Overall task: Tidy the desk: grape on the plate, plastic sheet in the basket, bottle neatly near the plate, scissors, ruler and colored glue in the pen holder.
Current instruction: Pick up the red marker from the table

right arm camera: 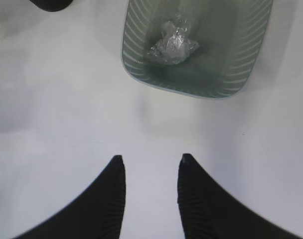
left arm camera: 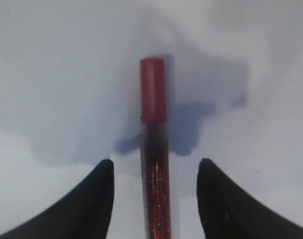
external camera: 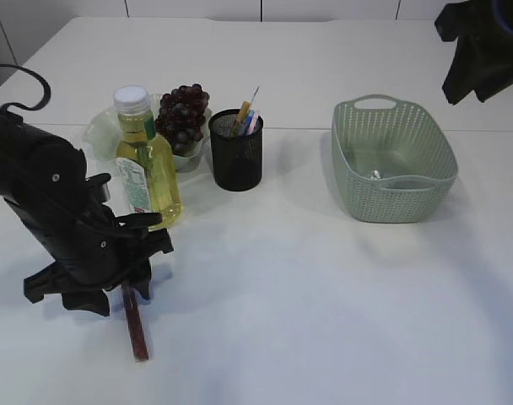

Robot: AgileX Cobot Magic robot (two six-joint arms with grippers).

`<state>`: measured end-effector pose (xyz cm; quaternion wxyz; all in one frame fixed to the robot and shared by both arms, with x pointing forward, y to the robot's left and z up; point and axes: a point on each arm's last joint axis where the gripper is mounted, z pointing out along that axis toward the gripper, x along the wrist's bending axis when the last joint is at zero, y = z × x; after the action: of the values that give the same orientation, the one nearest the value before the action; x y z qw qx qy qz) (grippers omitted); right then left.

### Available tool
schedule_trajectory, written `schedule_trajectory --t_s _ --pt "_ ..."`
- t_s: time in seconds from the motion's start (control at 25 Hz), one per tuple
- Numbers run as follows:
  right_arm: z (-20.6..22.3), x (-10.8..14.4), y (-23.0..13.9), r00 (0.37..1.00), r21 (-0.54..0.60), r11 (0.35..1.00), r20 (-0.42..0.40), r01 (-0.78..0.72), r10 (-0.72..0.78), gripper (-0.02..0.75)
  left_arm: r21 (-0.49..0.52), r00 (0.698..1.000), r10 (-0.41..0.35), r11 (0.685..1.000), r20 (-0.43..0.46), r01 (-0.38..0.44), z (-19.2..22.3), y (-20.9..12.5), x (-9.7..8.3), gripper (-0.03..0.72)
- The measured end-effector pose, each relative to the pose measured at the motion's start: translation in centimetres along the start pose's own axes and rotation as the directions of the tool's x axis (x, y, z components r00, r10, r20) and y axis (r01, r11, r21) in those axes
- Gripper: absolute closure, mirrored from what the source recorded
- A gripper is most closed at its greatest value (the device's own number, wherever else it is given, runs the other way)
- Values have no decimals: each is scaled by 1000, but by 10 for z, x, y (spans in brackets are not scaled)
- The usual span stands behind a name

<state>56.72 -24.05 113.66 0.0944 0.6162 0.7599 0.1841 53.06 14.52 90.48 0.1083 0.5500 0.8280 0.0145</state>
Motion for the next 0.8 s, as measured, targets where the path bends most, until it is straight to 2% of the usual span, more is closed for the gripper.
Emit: schedule_trajectory --t_s 0.52,0.8 --pt "0 0 0 1000 0 1000 0 0 0 443 -1 1000 -18 1000 6 18 8 -2 -3 303" --pt "0 0 0 1000 0 1000 0 0 0 443 20 1000 -16 1000 -23 17 18 -4 -1 306"
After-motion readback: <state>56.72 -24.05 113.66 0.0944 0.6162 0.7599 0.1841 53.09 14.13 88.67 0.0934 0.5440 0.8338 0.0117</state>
